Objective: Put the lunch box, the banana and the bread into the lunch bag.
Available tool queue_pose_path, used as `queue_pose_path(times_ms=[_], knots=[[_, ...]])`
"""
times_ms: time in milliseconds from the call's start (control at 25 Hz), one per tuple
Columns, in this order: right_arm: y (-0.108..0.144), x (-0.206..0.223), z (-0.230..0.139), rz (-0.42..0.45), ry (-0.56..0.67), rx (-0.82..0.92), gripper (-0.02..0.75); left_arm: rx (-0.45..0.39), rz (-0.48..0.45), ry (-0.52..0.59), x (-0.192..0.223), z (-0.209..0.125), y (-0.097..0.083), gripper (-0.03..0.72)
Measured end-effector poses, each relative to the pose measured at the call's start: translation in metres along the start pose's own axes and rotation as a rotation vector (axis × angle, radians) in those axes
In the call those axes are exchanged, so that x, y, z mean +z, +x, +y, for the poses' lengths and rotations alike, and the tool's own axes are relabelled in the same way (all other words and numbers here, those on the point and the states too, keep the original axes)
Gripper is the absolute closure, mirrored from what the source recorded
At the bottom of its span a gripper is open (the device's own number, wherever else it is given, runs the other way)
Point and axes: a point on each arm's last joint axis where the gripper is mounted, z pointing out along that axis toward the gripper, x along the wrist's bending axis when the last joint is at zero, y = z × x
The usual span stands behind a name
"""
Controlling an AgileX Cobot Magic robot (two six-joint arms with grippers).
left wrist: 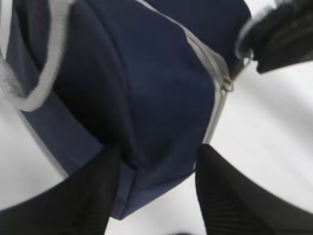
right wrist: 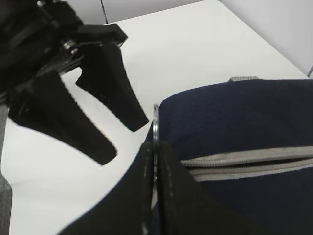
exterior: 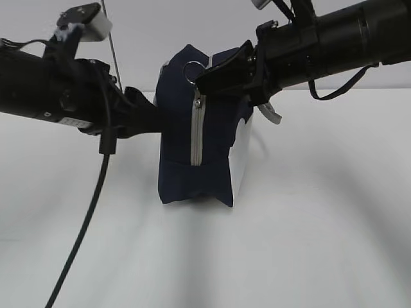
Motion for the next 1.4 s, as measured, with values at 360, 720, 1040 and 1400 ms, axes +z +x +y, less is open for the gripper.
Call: queue_pose_path(times_ms=[360, 720, 1040, 1400], knots=[[0.0, 0.0, 0.0, 0.001, 0.0, -0.001, 0.738, 0.021, -0.049, -0.071, -0.008, 0.003, 0.022, 0.323], [0.001, 0.0, 0.0, 0.005, 0.003, -0.001, 0.738, 0.078, -0.144, -0.006, 0.02, -0.014, 0.028, 0.266], [0.001, 0.0, 0.0, 0.008, 0.003, -0.002, 0.738, 0.044, -0.128, -0.079, 0.02, -0.008, 0.03, 0.276], [0.001, 0.0, 0.0, 0.01, 0.003, -0.001, 0.738, 0.026, -0.114, -0.094, 0.021, -0.006, 0.031, 0.393]])
